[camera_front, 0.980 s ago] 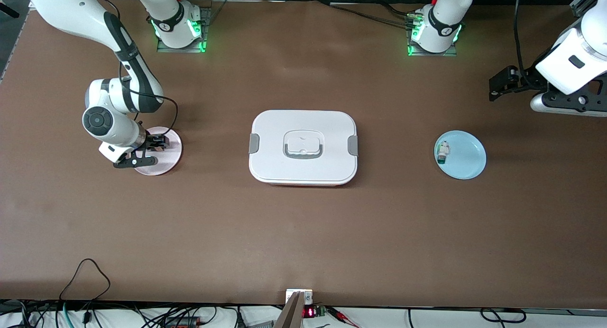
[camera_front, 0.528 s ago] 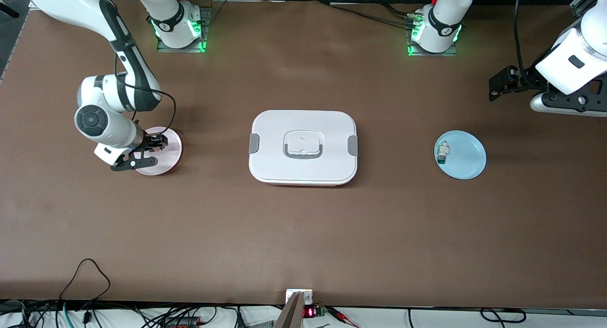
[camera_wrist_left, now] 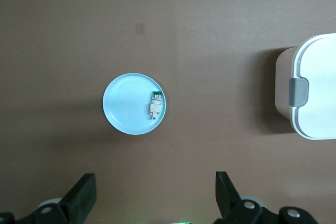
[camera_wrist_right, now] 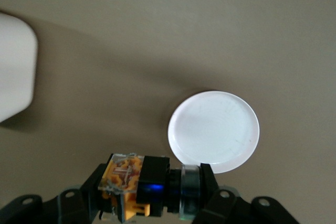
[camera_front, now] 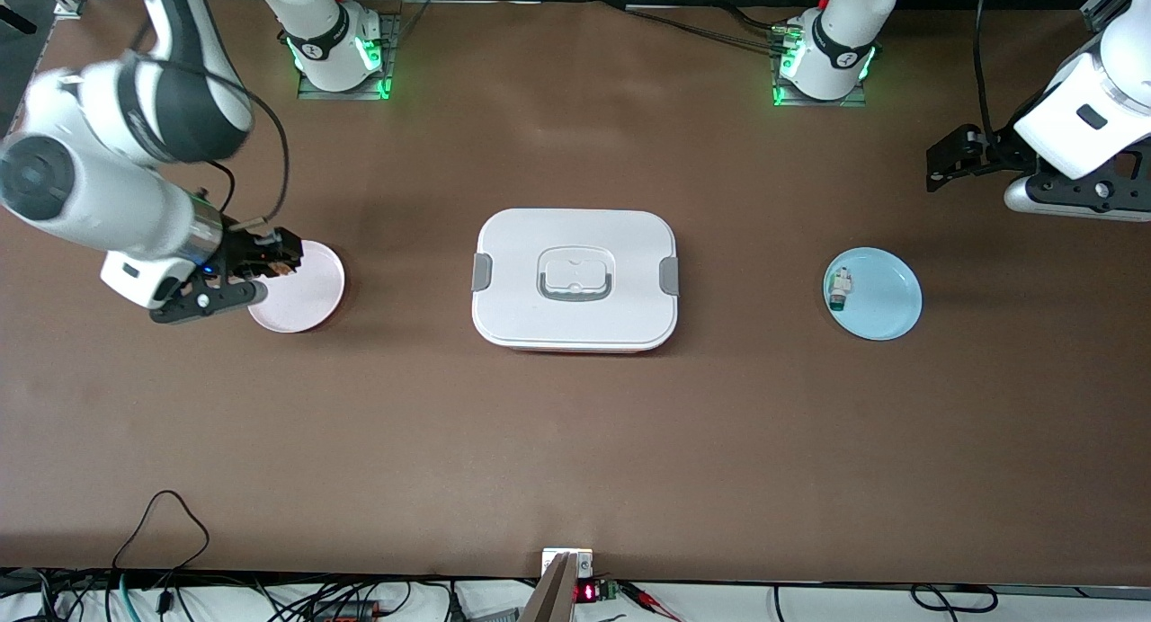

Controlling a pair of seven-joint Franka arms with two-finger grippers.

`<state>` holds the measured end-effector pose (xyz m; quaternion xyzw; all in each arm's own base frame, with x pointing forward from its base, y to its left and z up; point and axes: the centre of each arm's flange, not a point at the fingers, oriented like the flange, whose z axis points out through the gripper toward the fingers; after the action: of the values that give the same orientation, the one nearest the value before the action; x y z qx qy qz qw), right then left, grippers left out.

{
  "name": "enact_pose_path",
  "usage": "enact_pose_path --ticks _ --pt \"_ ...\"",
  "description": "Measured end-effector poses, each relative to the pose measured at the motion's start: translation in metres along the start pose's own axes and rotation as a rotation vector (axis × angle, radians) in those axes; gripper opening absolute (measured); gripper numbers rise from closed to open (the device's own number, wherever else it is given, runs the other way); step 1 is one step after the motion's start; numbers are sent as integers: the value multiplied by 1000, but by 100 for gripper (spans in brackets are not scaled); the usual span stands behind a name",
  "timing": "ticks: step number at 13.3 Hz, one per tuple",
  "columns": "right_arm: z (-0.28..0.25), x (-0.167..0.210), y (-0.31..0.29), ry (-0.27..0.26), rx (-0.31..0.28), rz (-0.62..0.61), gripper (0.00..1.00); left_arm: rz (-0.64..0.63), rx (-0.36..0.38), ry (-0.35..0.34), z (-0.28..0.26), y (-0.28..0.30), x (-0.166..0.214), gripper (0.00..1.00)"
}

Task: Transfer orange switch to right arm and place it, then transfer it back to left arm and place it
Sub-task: 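Lift the orange switch off the white plate with the right gripper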

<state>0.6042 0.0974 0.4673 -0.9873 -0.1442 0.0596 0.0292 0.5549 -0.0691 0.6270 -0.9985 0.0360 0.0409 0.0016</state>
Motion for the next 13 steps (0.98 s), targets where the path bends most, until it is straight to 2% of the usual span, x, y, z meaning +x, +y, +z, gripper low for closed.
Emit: enact_pose_path --ticks 3,5,8,13 --pt "-51 4 -9 90 72 -132 74 0 0 0 0 0 0 100" --pt "-67 6 -15 138 125 -237 74 0 0 0 0 0 0 100" --pt "-86 10 -35 207 154 -389 74 0 0 0 0 0 0 100" --pt "-119 16 -94 405 343 -686 74 0 0 0 0 0 0 100"
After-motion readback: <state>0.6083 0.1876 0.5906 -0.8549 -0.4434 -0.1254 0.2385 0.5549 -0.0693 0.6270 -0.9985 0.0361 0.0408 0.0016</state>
